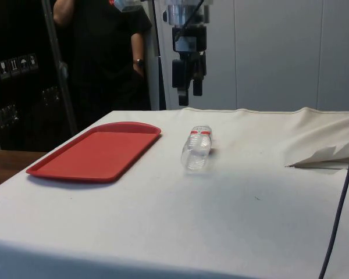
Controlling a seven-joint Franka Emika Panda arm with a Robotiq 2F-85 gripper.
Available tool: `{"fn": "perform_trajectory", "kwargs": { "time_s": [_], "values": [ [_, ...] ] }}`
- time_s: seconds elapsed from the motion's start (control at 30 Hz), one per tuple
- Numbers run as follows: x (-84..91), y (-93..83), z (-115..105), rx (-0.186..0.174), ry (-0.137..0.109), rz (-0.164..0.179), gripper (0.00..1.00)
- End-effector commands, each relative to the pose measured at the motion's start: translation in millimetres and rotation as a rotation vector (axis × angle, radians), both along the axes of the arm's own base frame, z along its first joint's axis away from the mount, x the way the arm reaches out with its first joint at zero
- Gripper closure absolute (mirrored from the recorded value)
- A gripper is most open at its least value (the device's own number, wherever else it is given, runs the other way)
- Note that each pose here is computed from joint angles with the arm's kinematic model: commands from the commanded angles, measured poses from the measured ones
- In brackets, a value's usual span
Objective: Place the bottle upright on the tray.
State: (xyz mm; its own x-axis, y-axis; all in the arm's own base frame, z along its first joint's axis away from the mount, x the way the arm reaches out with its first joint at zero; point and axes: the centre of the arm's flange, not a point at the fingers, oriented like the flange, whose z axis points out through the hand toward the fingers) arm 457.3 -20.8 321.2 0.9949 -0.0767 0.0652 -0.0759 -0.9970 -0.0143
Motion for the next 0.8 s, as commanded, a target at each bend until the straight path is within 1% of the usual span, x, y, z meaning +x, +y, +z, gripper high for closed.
{"fn": "perform_trajectory", "kwargs": {
  "time_s": [0.0, 0.07, 0.1, 0.13, 0.2, 0.27, 0.3, 0.33, 0.37, 0.4, 0.5, 0.6, 0.67, 0.7, 0.73, 0.77],
  "values": [
    [1.2, -1.5, -1, 0.000, -0.004, -0.013, 0.00],
    [1.7, -2.4, 0, 0.001, -0.004, -0.024, 0.00],
    [0.6, -1.9, 0, 0.001, 0.000, -0.016, 0.00],
    [1.8, -3.3, 0, 0.001, -0.003, -0.030, 0.00],
    [2.0, -5.7, -1, 0.001, -0.002, -0.045, 0.00],
    [2.0, -6.1, -1, 0.001, -0.001, -0.049, 0.00],
    [2.3, -8.0, -2, 0.002, -0.001, -0.061, 0.00],
    [2.2, -8.4, -2, 0.002, 0.000, -0.065, 0.00],
    [0.9, -7.4, -1, 0.003, 0.002, -0.057, 0.00],
    [2.5, -9.4, -2, 0.003, 0.001, -0.070, 0.00],
    [2.4, -13.1, -4, 0.005, 0.004, -0.091, 0.00],
    [2.5, -15.4, -5, 0.008, 0.006, -0.105, 0.00],
    [2.9, -17.3, -6, 0.010, 0.008, -0.114, 0.00],
    [1.8, -15.8, -5, 0.007, 0.011, -0.103, 0.00],
    [3.2, -18.3, -6, 0.010, 0.008, -0.118, 0.00],
    [3.5, -20.2, -7, 0.010, 0.010, -0.128, 0.00]
  ]
}}
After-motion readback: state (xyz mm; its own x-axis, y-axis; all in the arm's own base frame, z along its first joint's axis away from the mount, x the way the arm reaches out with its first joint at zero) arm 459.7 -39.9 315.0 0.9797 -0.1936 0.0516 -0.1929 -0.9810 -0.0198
